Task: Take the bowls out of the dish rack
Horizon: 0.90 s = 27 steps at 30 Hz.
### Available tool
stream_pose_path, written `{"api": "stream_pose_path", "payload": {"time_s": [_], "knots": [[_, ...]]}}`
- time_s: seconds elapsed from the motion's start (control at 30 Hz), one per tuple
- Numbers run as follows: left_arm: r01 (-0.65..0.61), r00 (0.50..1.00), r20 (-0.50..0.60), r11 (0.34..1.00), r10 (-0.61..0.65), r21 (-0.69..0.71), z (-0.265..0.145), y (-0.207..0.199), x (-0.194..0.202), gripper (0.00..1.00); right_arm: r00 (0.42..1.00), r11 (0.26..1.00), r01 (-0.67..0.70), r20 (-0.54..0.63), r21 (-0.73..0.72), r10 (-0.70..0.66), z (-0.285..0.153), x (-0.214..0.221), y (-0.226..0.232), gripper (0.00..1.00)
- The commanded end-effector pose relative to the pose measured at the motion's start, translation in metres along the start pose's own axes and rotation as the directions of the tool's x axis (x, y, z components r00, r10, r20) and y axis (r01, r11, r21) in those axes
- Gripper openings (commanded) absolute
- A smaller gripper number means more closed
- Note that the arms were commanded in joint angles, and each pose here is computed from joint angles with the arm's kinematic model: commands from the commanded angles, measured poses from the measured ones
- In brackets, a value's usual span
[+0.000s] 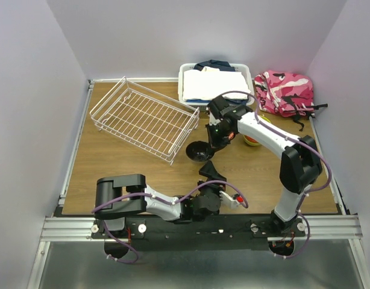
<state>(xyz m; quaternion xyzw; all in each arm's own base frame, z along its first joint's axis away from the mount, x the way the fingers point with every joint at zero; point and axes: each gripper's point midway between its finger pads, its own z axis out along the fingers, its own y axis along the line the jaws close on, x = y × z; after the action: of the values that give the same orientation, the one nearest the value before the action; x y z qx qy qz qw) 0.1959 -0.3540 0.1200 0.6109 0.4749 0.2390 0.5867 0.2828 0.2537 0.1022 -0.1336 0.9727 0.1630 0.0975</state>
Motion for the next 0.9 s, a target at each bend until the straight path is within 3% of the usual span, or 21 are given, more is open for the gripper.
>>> {"api": "stream_pose_path", "payload": {"time_s": [0.0,0.47,0.5,0.67,0.83,0.87], "knots": [[0.174,0.984,0.035,0.983,-0.172,-0.054,-0.006,0.017,-0.013,0.99,0.987,0.999,-0.019,0.159,0.039,0.013,-0.012,-0.022,-0.011,0.01],[0.460,0.882,0.057,0.881,-0.467,0.108,-0.016,0.004,-0.038,0.99,0.902,0.961,-0.202,0.417,0.188,0.108,-0.040,0.007,-0.078,0.01],[0.512,0.850,0.064,0.849,-0.523,0.133,-0.020,0.006,-0.043,0.99,0.887,0.953,-0.227,0.447,0.199,0.117,-0.047,0.008,-0.085,0.01],[0.608,0.784,0.038,0.779,-0.620,0.156,-0.032,0.020,-0.041,0.99,0.840,0.915,-0.338,0.509,0.218,0.189,-0.052,0.025,-0.109,0.01],[0.732,0.666,0.003,0.654,-0.746,0.193,-0.048,0.046,-0.029,0.99,0.762,0.864,-0.474,0.572,0.173,0.303,-0.045,0.046,-0.127,0.01],[0.769,0.620,-0.012,0.605,-0.785,0.206,-0.049,0.048,-0.028,0.99,0.739,0.855,-0.493,0.595,0.160,0.315,-0.048,0.047,-0.130,0.01]]}}
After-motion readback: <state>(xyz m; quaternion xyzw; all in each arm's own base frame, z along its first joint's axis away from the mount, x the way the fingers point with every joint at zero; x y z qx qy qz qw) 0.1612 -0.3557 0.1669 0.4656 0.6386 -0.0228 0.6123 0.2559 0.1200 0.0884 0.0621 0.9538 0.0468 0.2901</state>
